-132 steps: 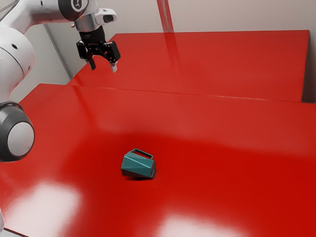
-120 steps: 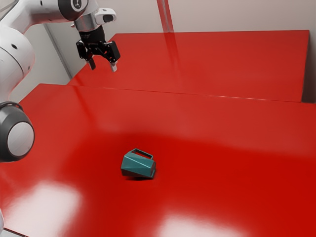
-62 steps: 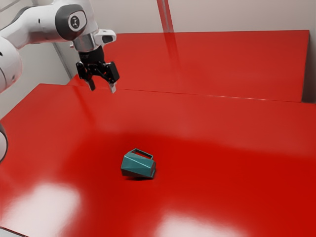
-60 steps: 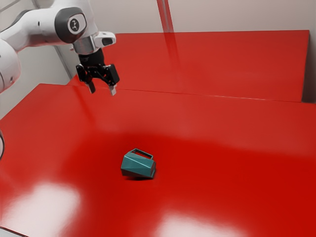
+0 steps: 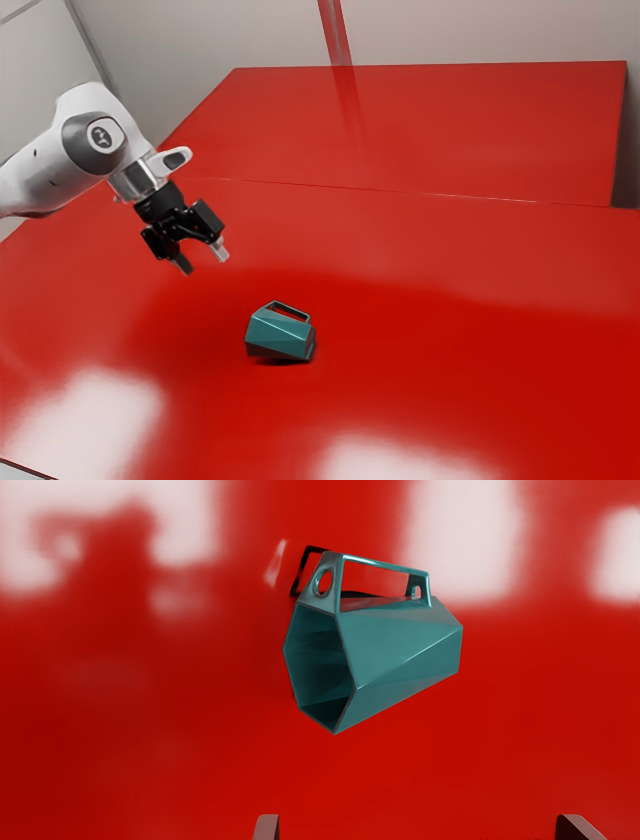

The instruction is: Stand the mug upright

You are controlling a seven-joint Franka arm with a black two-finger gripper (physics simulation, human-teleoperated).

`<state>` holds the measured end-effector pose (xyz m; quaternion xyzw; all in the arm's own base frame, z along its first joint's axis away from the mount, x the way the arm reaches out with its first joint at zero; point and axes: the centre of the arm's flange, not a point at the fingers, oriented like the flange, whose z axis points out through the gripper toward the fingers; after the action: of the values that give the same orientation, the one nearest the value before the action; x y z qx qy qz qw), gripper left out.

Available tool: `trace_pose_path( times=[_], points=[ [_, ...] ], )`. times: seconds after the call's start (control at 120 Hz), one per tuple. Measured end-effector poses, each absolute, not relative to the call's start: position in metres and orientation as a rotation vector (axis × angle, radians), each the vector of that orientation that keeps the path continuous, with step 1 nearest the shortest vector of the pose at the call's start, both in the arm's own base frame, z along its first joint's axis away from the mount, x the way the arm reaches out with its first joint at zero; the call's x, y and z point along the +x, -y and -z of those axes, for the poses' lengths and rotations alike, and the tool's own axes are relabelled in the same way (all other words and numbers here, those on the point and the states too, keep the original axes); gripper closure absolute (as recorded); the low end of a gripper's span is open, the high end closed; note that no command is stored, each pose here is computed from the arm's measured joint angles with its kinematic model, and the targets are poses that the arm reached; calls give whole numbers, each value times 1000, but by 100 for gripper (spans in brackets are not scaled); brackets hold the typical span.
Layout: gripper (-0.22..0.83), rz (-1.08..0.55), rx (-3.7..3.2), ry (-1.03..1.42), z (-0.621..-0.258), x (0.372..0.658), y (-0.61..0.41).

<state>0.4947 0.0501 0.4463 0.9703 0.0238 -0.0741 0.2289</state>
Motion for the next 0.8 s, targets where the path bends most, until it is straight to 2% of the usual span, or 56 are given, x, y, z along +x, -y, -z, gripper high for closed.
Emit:
trace_pose_path(
  times=[0.175,0.392,0.575,0.8],
  points=[
    [0,211,2623,-16,-413,487,-52],
    [0,206,2610,67,-373,496,-49],
    [0,170,2584,126,-349,504,-44],
    [0,132,2497,122,-325,496,-41]
  ],
)
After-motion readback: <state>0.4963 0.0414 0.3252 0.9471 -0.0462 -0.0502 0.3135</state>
